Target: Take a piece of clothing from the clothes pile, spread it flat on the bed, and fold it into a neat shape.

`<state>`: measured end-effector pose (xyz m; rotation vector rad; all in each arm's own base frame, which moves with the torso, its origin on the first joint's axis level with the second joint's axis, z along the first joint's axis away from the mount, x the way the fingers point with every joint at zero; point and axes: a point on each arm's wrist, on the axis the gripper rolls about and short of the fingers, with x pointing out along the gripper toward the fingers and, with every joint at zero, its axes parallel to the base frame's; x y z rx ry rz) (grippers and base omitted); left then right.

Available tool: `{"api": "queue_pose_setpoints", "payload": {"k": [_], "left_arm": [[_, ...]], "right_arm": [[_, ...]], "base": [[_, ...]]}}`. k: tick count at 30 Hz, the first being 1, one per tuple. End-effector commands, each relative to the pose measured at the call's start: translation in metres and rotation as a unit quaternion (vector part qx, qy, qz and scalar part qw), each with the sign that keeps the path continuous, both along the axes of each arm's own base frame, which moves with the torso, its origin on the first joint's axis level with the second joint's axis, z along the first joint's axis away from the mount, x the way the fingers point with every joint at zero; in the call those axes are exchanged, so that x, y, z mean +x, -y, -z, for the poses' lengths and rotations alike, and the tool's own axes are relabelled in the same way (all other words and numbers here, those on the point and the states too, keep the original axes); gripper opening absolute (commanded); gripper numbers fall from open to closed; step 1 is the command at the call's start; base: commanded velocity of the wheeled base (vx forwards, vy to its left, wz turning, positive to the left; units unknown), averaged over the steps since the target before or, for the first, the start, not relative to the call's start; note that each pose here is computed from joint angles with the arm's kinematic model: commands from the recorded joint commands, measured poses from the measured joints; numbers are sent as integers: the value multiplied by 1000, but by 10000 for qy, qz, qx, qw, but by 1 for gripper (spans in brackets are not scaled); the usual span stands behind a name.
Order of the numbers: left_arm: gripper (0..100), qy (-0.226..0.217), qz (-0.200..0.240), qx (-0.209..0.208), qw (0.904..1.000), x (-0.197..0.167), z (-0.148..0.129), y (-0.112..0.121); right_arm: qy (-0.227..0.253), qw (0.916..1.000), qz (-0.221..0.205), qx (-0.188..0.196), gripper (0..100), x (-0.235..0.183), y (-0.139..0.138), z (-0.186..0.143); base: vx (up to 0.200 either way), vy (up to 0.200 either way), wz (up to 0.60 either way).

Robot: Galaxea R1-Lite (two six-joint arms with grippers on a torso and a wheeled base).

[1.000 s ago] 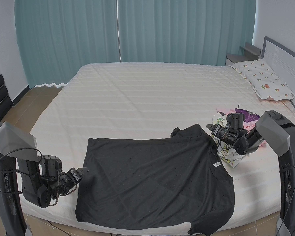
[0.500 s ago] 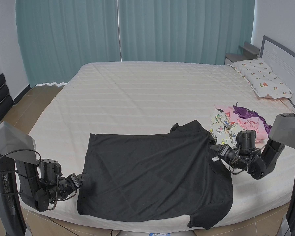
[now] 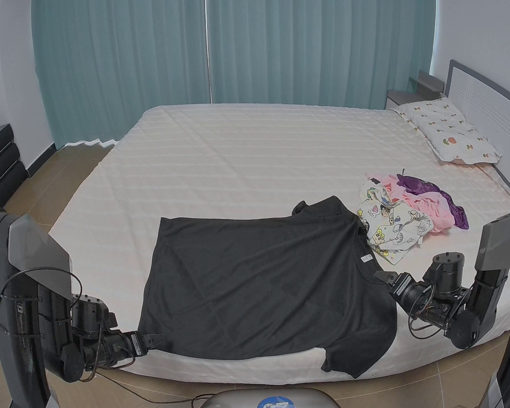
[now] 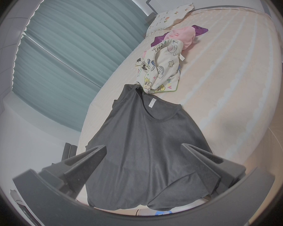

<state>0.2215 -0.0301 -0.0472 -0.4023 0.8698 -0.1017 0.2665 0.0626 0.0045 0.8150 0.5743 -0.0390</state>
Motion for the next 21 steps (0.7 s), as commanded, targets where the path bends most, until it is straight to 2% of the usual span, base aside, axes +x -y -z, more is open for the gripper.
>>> {"api": "queue_pose_setpoints", "payload": {"k": [1, 5, 8, 21], "left_arm": [[100, -268, 111, 177, 9994, -4, 17, 7], [100, -67, 6, 378, 9993, 3, 25, 11], [100, 53, 107, 480, 9988, 9, 27, 12], [100, 278, 136, 458, 9985, 24, 33, 16]], "right_arm": [[-123, 9999, -5, -11, 100, -3, 0, 5], [-106, 9999, -25, -14, 100, -3, -1, 5], [-98, 9999, -41, -16, 100, -3, -2, 5], [-91, 9999, -109, -11, 100, -4, -5, 5]], "base": [[0, 0, 0], [0, 0, 0], [0, 0, 0], [0, 0, 0]]}}
